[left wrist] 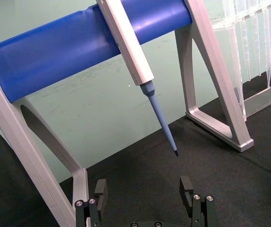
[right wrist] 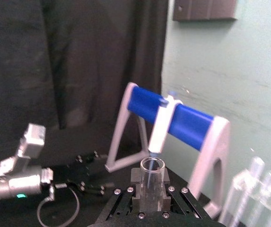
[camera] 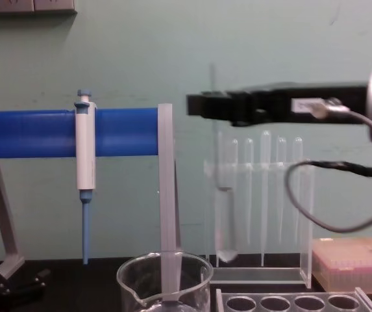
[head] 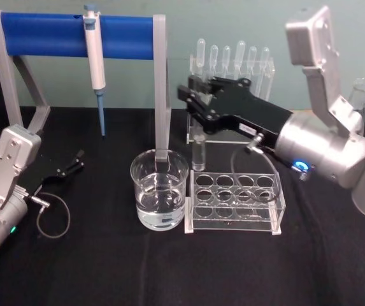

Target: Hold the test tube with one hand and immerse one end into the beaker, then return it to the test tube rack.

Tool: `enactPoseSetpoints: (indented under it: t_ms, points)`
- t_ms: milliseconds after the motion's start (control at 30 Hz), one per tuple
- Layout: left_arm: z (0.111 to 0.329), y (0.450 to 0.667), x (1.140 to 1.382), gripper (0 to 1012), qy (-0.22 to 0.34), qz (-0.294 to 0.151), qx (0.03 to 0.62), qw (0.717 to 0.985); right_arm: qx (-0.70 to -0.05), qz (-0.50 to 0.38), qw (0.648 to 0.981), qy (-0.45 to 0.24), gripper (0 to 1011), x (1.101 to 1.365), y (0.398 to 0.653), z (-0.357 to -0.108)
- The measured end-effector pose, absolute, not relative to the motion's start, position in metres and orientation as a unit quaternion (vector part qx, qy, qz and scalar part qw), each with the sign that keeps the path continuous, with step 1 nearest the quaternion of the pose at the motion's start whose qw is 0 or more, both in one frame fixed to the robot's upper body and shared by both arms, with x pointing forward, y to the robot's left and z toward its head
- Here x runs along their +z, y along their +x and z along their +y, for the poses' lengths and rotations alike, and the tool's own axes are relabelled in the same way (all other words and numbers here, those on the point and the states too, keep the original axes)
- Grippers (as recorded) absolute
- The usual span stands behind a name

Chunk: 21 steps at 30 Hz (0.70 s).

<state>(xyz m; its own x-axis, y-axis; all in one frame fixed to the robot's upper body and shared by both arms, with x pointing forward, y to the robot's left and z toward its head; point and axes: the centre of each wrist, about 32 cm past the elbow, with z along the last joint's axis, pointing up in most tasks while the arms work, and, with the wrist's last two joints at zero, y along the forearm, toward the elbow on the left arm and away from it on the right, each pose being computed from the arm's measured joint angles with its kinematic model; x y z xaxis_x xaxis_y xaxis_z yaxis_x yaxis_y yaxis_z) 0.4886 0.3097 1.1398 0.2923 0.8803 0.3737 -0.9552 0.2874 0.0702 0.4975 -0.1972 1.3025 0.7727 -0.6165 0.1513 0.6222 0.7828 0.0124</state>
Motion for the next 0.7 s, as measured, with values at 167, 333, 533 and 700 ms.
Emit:
enactPoseSetpoints:
  t_ms: [167, 333, 533, 700]
  points:
    - [0.31, 0.489, 1.14, 1000, 0.141, -0.132, 0.58, 0.791, -0.314, -0.074, 0.946, -0.017, 225, 1.305, 0.505, -0.183]
    - [0.31, 0.489, 1.14, 1000, 0.141, -0.132, 0.58, 0.791, -0.299, -0.075, 0.951, -0.009, 224, 1.294, 0.516, -0.165]
    - [0.31, 0.489, 1.14, 1000, 0.141, -0.132, 0.58, 0.791, -0.289, -0.073, 0.954, -0.012, 225, 1.271, 0.527, -0.154]
    - [0.31, 0.489, 1.14, 1000, 0.141, -0.132, 0.58, 0.791, -0.287, -0.068, 0.955, -0.017, 224, 1.25, 0.532, -0.152]
